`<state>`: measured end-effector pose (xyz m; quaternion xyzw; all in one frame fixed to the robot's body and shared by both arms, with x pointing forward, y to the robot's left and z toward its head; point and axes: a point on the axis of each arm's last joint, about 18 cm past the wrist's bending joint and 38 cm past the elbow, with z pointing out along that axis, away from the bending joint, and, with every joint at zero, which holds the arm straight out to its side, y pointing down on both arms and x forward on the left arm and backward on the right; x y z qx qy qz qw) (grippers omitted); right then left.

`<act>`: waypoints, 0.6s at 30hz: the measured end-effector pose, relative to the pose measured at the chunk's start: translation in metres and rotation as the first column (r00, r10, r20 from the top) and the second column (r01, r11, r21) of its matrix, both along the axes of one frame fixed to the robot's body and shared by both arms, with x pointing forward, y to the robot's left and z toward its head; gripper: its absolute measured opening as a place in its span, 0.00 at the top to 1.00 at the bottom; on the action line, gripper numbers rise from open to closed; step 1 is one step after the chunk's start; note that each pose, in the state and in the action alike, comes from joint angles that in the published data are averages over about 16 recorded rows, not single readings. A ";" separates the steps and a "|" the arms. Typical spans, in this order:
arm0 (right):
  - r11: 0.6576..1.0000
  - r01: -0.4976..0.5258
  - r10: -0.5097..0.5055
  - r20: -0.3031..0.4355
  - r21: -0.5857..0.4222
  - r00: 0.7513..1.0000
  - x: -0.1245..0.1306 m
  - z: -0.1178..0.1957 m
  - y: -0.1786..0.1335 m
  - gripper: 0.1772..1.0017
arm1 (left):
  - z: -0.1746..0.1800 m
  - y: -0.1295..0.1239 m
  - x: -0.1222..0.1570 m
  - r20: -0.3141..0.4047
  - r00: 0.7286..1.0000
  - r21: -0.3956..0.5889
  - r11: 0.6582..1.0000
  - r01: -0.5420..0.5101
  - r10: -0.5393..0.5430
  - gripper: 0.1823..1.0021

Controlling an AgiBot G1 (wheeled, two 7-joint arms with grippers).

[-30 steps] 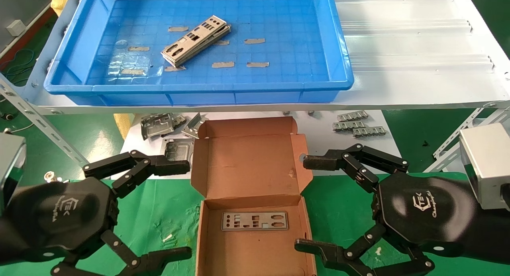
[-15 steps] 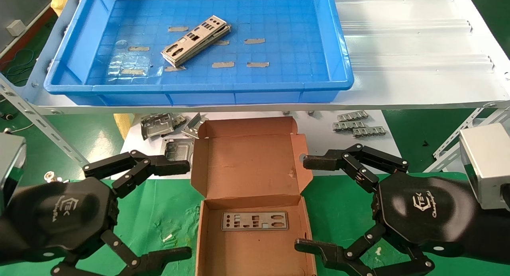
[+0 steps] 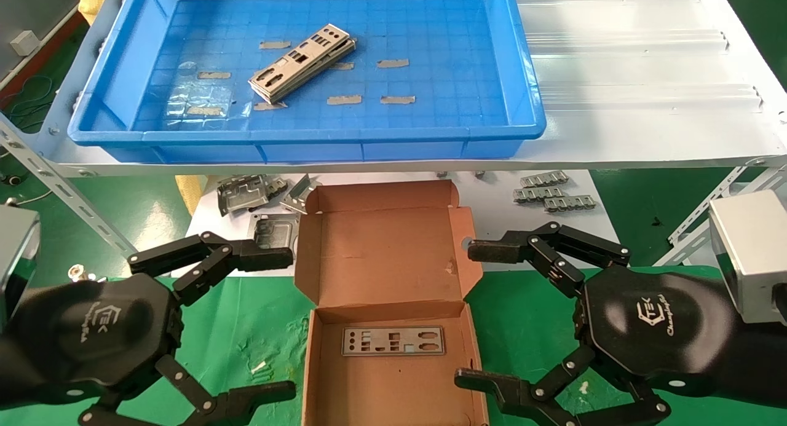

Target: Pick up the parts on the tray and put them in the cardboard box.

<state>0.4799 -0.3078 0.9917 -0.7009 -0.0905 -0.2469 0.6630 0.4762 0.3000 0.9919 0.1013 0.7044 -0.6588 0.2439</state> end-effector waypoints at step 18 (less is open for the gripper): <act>1.000 0.000 0.000 0.000 0.000 1.000 0.000 0.000 0.000 0.00 | 0.000 0.000 0.000 0.000 1.000 0.000 1.000 0.000 0.000 0.00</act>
